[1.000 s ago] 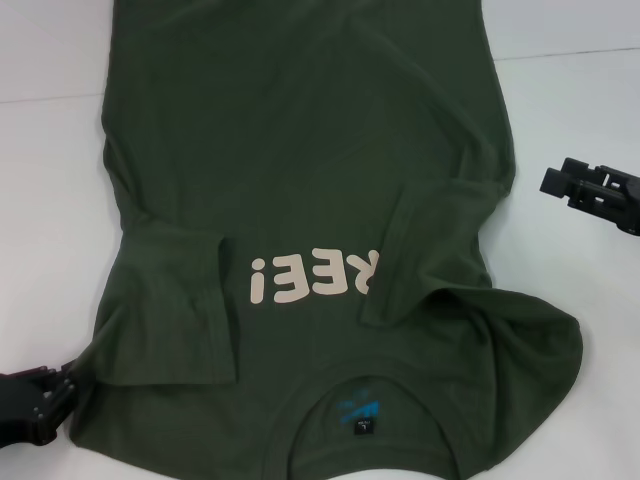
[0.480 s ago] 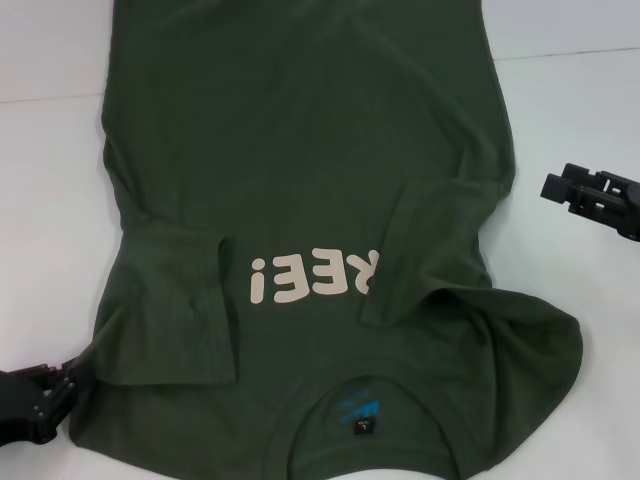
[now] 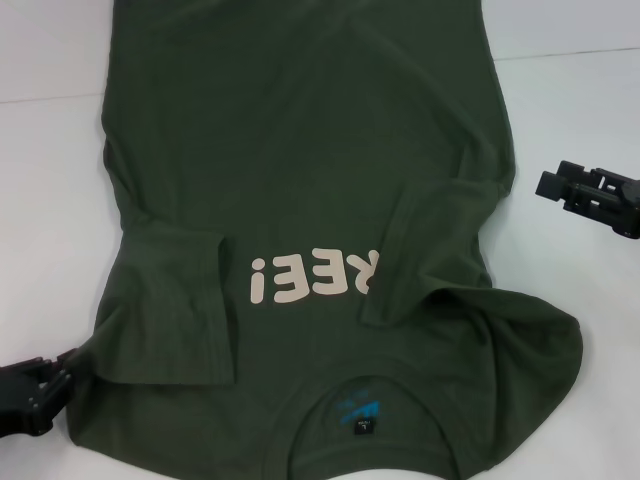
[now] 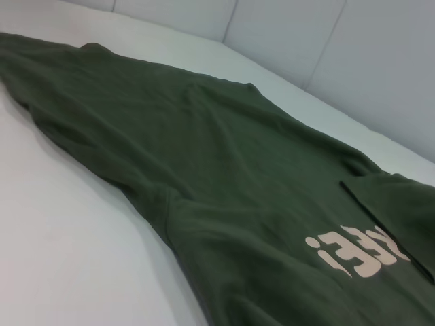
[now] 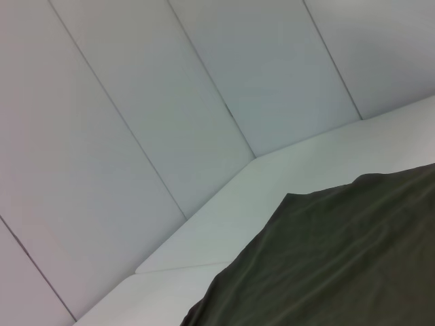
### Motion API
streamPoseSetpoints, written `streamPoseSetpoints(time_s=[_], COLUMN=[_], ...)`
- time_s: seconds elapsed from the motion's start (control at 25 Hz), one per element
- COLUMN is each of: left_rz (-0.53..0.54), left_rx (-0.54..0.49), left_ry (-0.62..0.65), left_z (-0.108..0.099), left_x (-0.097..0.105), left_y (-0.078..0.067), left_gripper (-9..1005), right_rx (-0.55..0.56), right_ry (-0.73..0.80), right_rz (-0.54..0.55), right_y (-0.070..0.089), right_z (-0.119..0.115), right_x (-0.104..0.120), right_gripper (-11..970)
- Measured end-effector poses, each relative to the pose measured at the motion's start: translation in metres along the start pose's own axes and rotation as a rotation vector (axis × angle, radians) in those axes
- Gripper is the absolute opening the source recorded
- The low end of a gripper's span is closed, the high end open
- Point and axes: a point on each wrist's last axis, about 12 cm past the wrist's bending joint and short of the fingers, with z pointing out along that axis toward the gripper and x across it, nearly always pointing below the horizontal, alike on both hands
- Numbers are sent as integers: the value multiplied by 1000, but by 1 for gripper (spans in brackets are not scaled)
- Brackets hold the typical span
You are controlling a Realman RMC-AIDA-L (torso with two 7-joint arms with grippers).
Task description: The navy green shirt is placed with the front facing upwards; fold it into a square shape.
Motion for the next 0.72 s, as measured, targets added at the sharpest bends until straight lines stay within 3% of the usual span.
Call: streamPoseSetpoints(time_s=[0.44,0.72], left_rz=[-24,-28], left_rx=[-9,-9], left_ry=[-11,-9], left_z=[-2,-5], left_x=[-2,-3], left_y=[2,4], left_gripper=[233,532], right_rx=[-1,0], right_ry=[-2,-4], right_rz=[-1,-2], right_y=[0,0], right_z=[1,1], right_x=[-1,-2], right_gripper=[668,667])
